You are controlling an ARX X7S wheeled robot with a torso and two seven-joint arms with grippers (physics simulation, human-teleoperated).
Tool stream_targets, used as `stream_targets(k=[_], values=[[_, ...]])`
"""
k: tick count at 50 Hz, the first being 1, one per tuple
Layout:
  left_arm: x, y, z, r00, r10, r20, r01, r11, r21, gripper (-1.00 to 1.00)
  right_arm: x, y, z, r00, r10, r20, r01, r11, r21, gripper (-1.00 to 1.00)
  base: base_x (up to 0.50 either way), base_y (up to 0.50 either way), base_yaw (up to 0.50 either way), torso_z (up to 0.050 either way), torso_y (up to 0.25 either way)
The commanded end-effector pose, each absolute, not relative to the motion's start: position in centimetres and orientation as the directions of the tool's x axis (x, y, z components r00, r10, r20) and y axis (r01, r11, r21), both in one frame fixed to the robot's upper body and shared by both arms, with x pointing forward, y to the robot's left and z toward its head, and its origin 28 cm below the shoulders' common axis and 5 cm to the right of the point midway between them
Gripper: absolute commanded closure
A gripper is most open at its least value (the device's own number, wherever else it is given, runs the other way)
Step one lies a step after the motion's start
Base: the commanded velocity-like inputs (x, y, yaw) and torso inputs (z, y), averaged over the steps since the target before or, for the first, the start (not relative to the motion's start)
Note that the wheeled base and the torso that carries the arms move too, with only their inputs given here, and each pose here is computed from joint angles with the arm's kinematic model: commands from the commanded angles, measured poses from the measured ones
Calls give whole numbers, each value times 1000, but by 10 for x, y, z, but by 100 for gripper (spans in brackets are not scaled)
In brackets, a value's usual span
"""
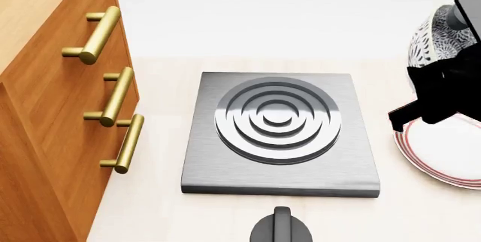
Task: Put the bowl on the stove.
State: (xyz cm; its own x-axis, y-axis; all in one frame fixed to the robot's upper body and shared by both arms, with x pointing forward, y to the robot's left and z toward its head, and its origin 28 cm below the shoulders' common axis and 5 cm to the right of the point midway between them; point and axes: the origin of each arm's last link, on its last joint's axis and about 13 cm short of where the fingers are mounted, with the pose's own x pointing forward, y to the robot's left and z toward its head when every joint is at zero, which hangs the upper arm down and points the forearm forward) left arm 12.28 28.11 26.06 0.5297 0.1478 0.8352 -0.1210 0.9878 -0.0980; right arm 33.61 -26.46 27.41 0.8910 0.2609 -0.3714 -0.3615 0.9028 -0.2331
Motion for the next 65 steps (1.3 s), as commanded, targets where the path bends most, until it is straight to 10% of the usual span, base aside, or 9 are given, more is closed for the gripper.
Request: stream_targets(k=[1, 50, 65], values=[[123, 281, 260, 533, 146, 833, -120, 988, -97, -100, 365, -231, 290, 883, 335, -329, -428, 861, -273, 100, 0, 0, 0, 0, 0], [125, 282, 258, 540, 152, 828, -120, 987, -103, -100, 309, -233, 270, 872, 431, -233, -489, 791, -367, 100, 0, 0, 0, 0, 0], [126, 284, 256, 548, 155, 822, -122, 987, -104, -100, 398, -207, 257, 831, 481, -280, -557, 726, -403, 100, 0, 0, 0, 0, 1]])
